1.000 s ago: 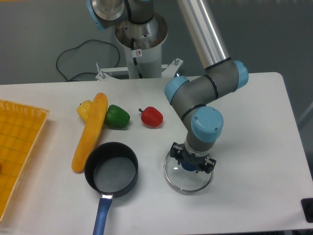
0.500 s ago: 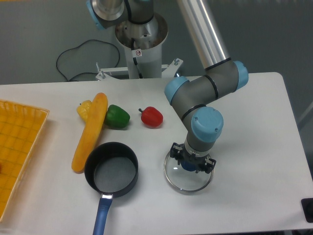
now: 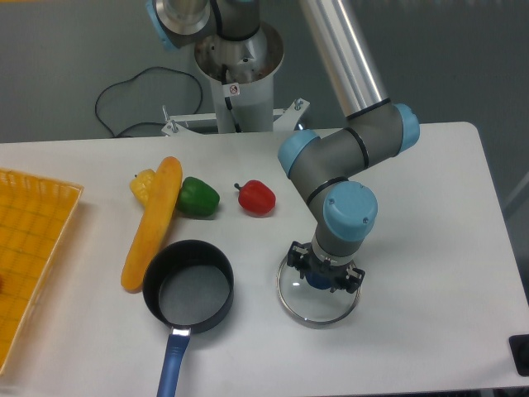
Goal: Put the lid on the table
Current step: 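Rest the glass lid on the table while holding its knob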
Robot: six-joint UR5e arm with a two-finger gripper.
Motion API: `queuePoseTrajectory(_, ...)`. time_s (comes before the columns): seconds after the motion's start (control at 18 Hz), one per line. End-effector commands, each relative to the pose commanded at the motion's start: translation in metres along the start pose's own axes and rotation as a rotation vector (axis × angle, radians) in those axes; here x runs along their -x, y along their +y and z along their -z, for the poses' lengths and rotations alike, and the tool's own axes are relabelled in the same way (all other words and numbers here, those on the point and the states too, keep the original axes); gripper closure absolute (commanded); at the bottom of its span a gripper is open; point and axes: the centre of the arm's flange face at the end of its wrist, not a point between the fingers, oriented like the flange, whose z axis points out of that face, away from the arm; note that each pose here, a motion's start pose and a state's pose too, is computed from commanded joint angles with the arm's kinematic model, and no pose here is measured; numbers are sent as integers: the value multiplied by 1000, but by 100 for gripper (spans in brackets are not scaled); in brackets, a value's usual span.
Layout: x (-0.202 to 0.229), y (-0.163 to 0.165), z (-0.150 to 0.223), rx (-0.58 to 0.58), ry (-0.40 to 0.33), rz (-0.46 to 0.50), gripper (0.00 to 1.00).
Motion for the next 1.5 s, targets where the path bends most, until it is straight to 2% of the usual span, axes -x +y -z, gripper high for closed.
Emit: queuePoseTrajectory(1.5,0,-1,-5,5,6,2,40)
